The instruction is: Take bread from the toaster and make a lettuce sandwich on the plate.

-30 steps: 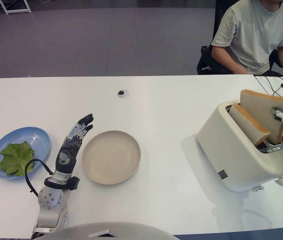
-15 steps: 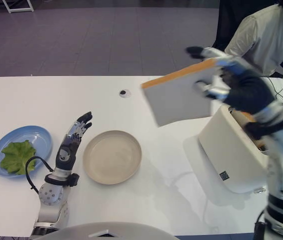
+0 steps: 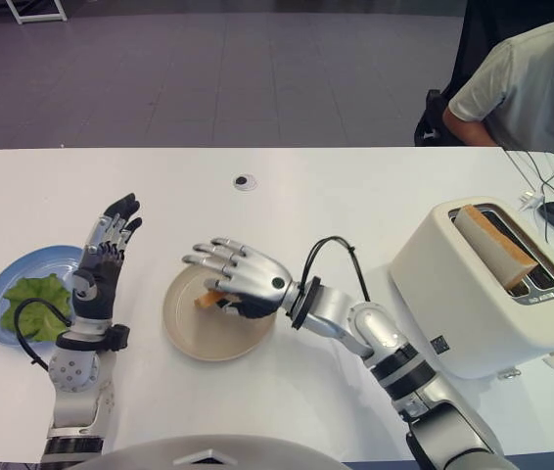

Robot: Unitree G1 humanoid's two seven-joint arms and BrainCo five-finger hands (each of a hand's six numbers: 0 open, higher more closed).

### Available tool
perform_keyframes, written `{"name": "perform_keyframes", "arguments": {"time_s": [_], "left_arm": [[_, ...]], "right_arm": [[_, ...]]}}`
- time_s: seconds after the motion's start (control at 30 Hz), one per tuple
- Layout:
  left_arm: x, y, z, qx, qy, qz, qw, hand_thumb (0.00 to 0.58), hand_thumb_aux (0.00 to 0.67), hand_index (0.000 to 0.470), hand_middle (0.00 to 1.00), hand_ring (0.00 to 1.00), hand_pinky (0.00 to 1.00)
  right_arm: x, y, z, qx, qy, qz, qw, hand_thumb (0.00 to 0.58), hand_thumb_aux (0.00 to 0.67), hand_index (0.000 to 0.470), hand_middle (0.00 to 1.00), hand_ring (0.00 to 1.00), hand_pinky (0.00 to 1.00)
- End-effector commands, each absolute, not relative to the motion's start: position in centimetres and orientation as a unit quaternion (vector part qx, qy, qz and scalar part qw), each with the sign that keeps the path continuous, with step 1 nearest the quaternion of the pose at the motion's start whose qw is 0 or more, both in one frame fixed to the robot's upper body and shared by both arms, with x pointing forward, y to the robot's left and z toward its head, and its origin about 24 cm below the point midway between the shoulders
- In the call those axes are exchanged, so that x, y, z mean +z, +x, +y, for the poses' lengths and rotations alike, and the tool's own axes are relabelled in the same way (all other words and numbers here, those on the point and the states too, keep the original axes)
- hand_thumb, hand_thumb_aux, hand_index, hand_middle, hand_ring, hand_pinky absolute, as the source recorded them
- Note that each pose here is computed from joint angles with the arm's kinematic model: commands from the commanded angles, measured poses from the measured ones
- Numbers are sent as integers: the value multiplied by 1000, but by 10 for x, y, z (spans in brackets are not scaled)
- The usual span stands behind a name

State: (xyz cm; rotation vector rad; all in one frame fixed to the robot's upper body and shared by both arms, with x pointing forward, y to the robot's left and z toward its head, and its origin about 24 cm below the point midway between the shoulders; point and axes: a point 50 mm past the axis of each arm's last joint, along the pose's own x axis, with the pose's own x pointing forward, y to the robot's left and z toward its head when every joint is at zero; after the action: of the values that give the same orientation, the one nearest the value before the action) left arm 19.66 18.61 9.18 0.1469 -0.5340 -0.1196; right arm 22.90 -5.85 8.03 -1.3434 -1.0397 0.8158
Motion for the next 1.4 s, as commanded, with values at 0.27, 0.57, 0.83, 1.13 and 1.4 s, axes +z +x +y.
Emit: {"name": "perform_keyframes", "arguments": {"time_s": [0.27, 0.57, 0.83, 1.13, 1.4], "left_arm": [[131, 176, 267, 1, 288, -198, 937, 0, 0, 0, 0, 0, 0], [96, 154, 344, -5, 604, 51, 795, 0, 0, 0, 0, 0, 0], [82, 144, 370, -11, 690, 133, 711, 120, 74, 52, 0, 0, 0], [64, 150, 366, -35, 711, 141, 688, 244, 160, 112, 0, 0, 0], [58, 152, 363, -43, 712, 138, 687, 285, 192, 135, 0, 0, 0]], "right_arm": [[38, 217, -85, 426, -623, -363, 546, 0, 0, 0, 0, 0, 0], [47, 220, -99, 420, -599, -329, 598, 0, 0, 0, 0, 0, 0], [44, 227, -124, 464, -609, -257, 590, 0, 0, 0, 0, 0, 0], [41, 224, -146, 512, -598, -205, 581, 0, 0, 0, 0, 0, 0], [53, 231, -161, 495, -617, -199, 578, 0, 0, 0, 0, 0, 0]]}}
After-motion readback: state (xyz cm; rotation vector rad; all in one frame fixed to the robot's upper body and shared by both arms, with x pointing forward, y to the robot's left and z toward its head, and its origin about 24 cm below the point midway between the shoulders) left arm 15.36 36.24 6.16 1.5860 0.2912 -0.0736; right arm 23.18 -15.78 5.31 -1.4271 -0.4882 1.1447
